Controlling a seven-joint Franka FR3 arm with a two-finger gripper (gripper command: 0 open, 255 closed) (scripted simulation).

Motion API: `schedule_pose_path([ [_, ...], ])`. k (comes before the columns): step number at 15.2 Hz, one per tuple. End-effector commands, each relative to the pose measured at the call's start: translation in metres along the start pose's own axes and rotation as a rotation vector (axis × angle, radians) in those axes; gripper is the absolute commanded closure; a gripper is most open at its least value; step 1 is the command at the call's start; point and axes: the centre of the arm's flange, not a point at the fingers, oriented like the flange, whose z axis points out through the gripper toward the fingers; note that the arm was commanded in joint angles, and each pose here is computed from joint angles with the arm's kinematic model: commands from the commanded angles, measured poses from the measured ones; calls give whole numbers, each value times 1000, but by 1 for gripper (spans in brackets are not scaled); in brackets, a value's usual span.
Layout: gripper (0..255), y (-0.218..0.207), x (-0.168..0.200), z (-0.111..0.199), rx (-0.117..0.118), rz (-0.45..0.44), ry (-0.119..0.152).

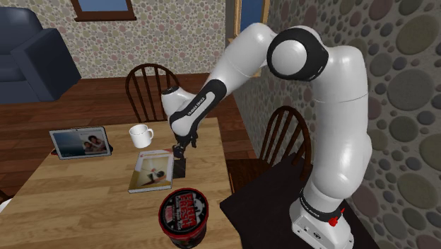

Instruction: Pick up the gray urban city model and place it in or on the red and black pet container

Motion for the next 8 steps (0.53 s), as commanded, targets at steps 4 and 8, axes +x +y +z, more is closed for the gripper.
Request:
schedule_pose_path([
  [4,0,-32,41,40,1,-59,5],
  [8,0,-34,44,58,1,-63,5],
])
